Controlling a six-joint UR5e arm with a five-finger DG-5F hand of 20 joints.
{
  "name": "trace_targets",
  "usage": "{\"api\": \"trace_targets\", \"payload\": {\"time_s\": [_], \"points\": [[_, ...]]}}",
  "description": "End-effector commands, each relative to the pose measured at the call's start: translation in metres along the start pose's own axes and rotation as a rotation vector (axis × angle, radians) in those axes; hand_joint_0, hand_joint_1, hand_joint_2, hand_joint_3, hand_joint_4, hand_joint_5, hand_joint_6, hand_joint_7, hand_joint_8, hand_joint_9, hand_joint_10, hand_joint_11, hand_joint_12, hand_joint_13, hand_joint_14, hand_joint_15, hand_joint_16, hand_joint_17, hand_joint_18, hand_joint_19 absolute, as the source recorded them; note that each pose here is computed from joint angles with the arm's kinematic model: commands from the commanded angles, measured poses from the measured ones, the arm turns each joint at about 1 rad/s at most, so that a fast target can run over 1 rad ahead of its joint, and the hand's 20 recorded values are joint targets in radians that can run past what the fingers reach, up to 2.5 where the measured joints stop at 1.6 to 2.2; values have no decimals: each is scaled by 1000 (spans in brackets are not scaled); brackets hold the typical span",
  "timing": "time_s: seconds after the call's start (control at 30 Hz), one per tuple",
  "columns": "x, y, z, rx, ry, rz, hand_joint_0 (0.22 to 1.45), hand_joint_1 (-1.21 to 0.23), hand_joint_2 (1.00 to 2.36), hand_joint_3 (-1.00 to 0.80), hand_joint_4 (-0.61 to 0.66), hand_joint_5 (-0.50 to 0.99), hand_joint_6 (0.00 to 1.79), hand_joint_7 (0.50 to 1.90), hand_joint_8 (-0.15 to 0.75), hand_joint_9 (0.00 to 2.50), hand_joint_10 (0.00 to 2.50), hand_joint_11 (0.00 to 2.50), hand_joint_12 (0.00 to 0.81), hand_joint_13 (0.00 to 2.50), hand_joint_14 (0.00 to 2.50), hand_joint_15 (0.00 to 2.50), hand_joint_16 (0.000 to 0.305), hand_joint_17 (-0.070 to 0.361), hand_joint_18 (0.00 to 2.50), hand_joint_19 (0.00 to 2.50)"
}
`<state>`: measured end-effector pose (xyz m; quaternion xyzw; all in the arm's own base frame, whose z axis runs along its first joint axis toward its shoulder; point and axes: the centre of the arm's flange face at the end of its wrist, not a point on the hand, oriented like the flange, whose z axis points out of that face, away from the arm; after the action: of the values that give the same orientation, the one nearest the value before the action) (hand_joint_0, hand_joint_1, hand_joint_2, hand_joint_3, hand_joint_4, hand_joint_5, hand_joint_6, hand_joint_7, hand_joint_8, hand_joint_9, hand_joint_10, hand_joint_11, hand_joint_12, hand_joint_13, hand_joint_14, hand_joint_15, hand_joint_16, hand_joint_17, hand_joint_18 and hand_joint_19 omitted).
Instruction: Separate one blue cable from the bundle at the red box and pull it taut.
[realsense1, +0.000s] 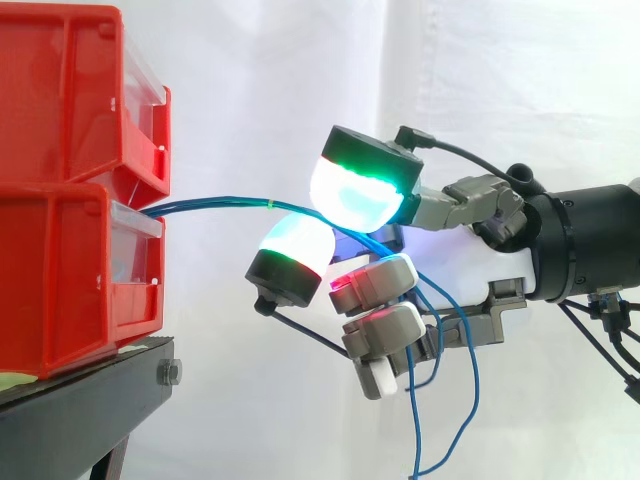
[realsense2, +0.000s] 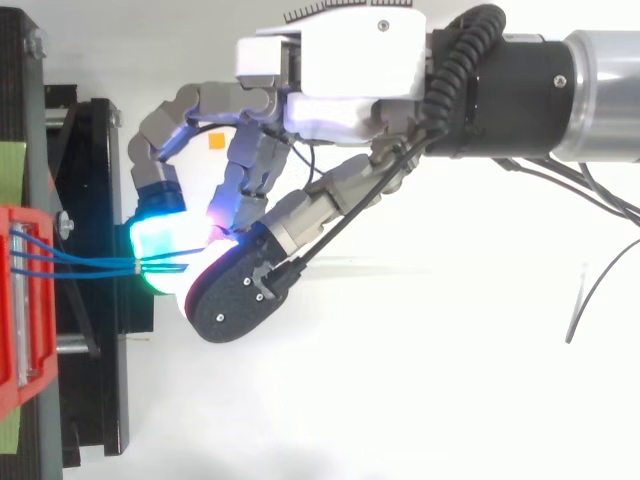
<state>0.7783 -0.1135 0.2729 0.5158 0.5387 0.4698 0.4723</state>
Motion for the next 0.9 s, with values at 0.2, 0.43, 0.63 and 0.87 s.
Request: {"api": "trace_targets", "payload": {"time_s": [0.2, 0.43, 0.63, 0.87], "points": [[0, 1, 0, -1, -1, -1, 780, -961, 1000, -500, 45, -174, 855, 1107, 295, 1170, 21, 1428, 344, 1136, 27, 1230, 40, 90, 885, 780], [0, 1, 0, -1, -1, -1, 590, -860, 1000, -500, 63, -169, 851, 1078, 305, 1194, 17, 1429, 339, 1140, 26, 1234, 39, 88, 859, 790], [0, 1, 0, -1, -1, -1, 580, -727, 1000, -500, 75, -163, 838, 1066, 301, 1215, 17, 1427, 338, 1150, 25, 1229, 38, 86, 854, 794], [0, 2, 1, -7, -1, -1, 623, -660, 1000, -500, 62, -155, 829, 1093, 294, 1219, 18, 1429, 323, 1148, 24, 1233, 37, 83, 837, 808]]}}
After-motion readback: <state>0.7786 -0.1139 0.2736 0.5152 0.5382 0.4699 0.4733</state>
